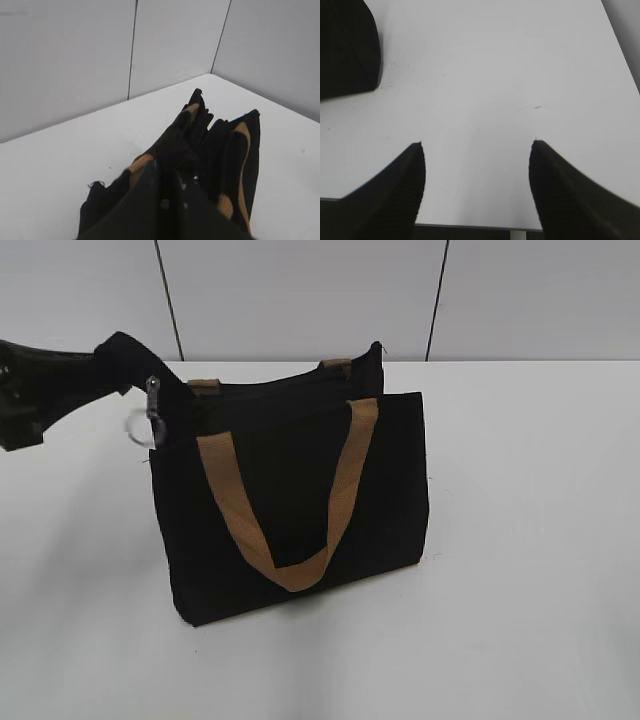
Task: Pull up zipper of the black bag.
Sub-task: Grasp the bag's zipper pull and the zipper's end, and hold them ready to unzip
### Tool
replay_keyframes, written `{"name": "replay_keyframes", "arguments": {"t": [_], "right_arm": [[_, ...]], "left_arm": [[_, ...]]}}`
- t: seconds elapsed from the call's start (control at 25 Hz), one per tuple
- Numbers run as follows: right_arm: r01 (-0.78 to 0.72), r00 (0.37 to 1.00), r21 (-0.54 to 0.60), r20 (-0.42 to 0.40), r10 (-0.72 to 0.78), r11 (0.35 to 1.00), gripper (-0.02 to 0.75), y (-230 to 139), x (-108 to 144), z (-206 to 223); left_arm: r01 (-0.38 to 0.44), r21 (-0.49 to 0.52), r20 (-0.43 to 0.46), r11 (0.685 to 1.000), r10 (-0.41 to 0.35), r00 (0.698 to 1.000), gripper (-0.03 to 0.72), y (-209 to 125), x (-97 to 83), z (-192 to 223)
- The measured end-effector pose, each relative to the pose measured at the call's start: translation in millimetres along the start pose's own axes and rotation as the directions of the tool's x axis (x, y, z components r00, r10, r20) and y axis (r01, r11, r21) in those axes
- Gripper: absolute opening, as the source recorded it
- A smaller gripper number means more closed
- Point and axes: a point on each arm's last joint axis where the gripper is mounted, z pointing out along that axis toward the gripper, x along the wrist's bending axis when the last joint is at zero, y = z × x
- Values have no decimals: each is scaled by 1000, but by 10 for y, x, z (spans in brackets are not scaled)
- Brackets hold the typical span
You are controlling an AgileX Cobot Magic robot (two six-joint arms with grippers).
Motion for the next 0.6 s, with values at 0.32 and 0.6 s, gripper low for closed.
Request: {"name": "replay_keyframes", "arguments": {"t": [0.32, 0.6], "right_arm": [[0, 1000, 0, 0, 0, 1000, 505, 0, 0, 0], [0, 1000, 0, 0, 0, 1000, 505, 0, 0, 0]], "left_arm": [[-79, -75, -10, 994, 78, 997, 15, 220, -139, -179], [-77, -62, -29, 995, 75, 997, 15, 209, -121, -179]]}}
